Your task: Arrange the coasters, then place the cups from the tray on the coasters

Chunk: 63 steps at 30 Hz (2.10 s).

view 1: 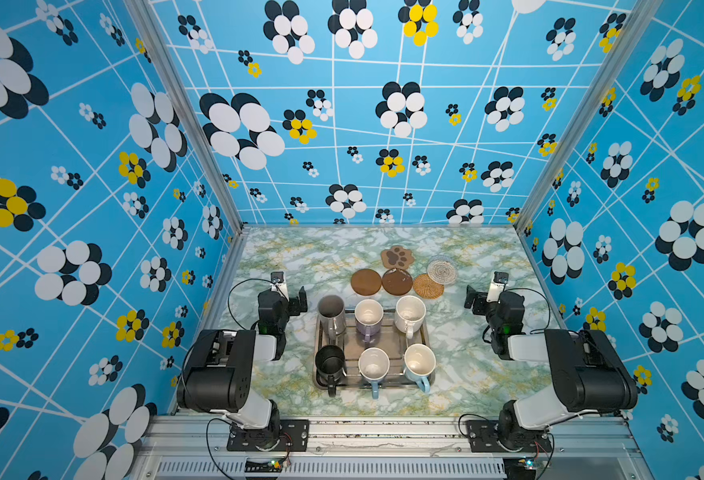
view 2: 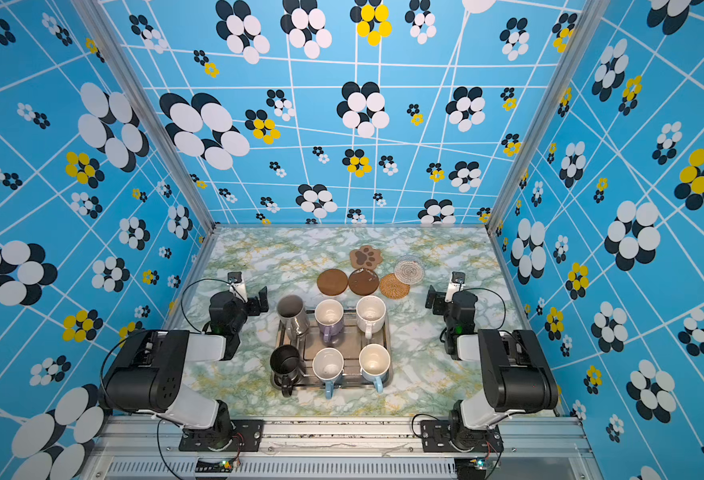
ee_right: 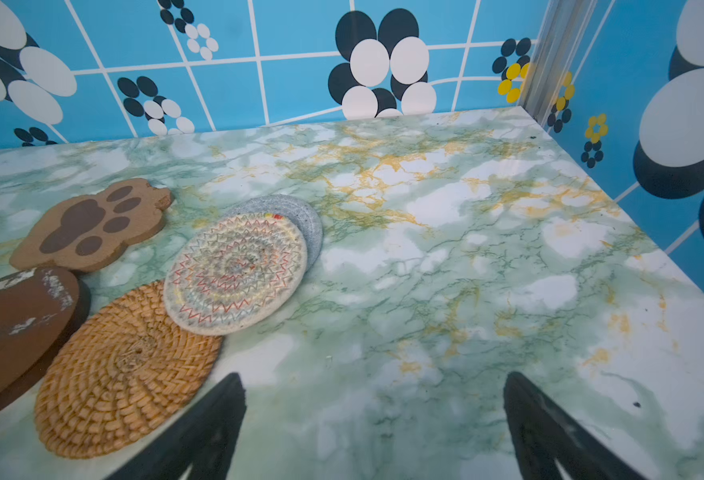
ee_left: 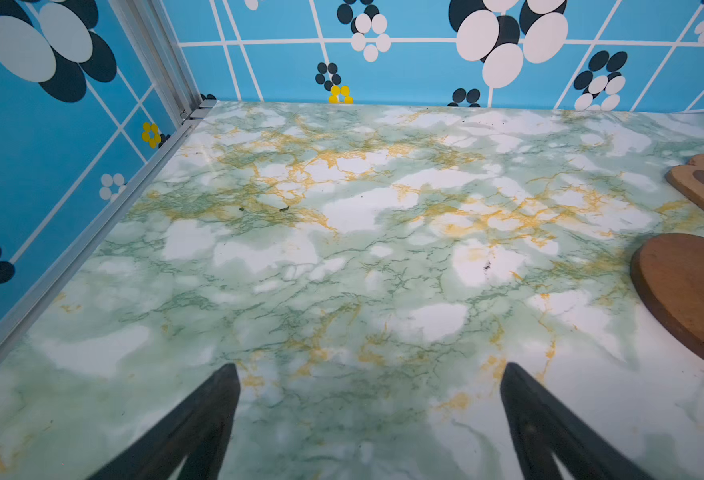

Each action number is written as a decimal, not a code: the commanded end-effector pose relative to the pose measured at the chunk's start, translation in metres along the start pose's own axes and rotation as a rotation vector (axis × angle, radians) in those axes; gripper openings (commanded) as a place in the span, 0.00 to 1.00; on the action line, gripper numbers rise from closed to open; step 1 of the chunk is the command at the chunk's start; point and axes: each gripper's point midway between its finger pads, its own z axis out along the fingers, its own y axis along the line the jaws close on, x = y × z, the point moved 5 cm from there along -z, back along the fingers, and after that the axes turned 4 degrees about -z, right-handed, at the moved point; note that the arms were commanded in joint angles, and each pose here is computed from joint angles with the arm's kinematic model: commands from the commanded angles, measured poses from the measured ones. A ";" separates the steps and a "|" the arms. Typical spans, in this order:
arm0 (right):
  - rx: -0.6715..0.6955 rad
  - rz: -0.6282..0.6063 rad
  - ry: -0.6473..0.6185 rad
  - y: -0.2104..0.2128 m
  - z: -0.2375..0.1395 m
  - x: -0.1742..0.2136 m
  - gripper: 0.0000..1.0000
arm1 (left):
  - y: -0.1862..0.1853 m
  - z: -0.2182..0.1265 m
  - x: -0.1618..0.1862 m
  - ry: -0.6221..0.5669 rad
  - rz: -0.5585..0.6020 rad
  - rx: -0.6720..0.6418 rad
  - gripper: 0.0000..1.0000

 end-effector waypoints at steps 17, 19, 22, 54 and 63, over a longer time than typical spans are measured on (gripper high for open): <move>-0.005 -0.004 0.000 0.001 0.003 -0.004 0.99 | -0.002 0.002 -0.005 -0.010 0.018 -0.002 0.99; -0.004 -0.004 -0.001 0.001 0.003 -0.004 0.99 | -0.002 0.002 -0.006 -0.012 0.018 -0.001 0.99; -0.004 -0.005 -0.001 0.001 0.003 -0.005 0.99 | -0.002 0.002 -0.005 -0.011 0.017 -0.002 0.99; 0.010 -0.002 -0.001 -0.001 0.003 -0.005 0.96 | -0.001 0.002 -0.005 -0.010 0.014 0.000 0.99; 0.060 0.031 0.095 -0.009 -0.003 -0.050 0.92 | 0.001 -0.002 -0.052 0.090 -0.018 -0.046 0.95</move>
